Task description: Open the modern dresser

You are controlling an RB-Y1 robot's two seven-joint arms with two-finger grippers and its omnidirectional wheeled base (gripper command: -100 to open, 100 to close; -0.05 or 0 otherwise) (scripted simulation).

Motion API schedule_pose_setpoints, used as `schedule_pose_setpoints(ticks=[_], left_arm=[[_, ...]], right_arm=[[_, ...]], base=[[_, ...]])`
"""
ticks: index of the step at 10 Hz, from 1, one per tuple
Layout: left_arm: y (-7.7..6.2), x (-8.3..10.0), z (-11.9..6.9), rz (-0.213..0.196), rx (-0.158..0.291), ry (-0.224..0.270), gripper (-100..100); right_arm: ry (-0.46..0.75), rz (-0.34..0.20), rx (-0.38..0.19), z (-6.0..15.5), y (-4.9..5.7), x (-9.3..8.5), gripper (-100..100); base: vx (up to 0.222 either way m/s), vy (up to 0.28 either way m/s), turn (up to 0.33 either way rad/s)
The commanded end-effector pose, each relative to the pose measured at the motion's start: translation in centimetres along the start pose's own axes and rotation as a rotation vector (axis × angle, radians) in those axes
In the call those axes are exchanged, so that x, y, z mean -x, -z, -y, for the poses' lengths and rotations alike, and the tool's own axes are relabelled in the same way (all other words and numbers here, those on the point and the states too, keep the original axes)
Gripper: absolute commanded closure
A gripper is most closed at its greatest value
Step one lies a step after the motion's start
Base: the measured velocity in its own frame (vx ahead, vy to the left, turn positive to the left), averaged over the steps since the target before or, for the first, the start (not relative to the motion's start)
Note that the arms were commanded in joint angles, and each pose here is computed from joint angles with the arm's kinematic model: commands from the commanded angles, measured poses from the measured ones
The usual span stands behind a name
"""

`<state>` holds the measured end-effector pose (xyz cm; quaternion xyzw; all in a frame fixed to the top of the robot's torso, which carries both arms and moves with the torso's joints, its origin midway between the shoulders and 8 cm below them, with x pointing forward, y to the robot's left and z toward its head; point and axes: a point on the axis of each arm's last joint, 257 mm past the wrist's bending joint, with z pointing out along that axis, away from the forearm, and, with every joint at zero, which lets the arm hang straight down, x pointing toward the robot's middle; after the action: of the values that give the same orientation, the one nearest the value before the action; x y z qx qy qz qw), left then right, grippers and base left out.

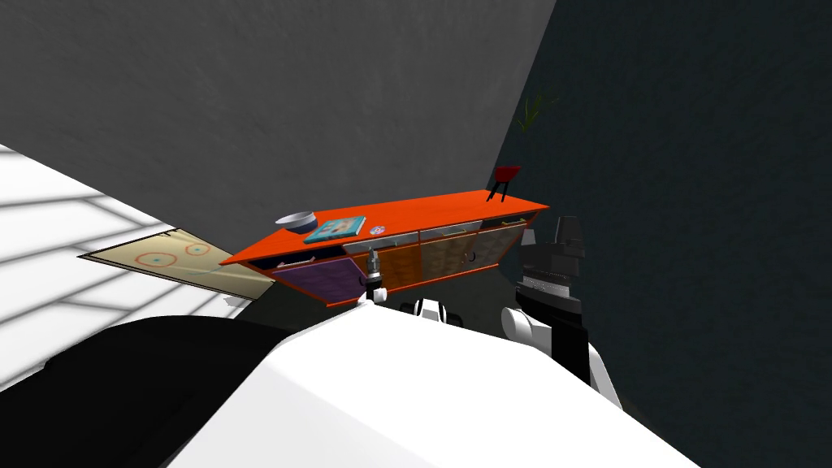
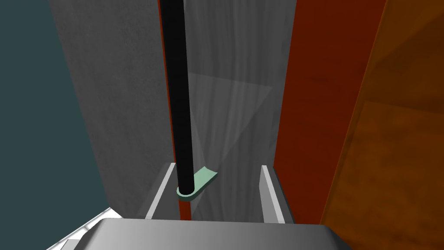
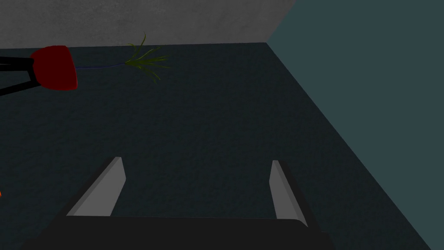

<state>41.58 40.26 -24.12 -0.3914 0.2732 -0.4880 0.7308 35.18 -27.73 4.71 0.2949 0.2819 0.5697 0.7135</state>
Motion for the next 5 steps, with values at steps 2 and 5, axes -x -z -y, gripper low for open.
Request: schedule_pose_setpoints(ticks=[2,5], left_arm=[[2.3,0.3,0.9,-0.015,-0.001,0.015,100],[3.9,0.9,2.4,-0.024,-0.018,0.022,100]], right_arm=[[0.0,0.0,0.0,0.0,0.0,0.0,0],[0.0,0.0,0.0,0.0,0.0,0.0,0]], base=[[0.067,-0.002,0.033],[0.074,-0.014,0.037]])
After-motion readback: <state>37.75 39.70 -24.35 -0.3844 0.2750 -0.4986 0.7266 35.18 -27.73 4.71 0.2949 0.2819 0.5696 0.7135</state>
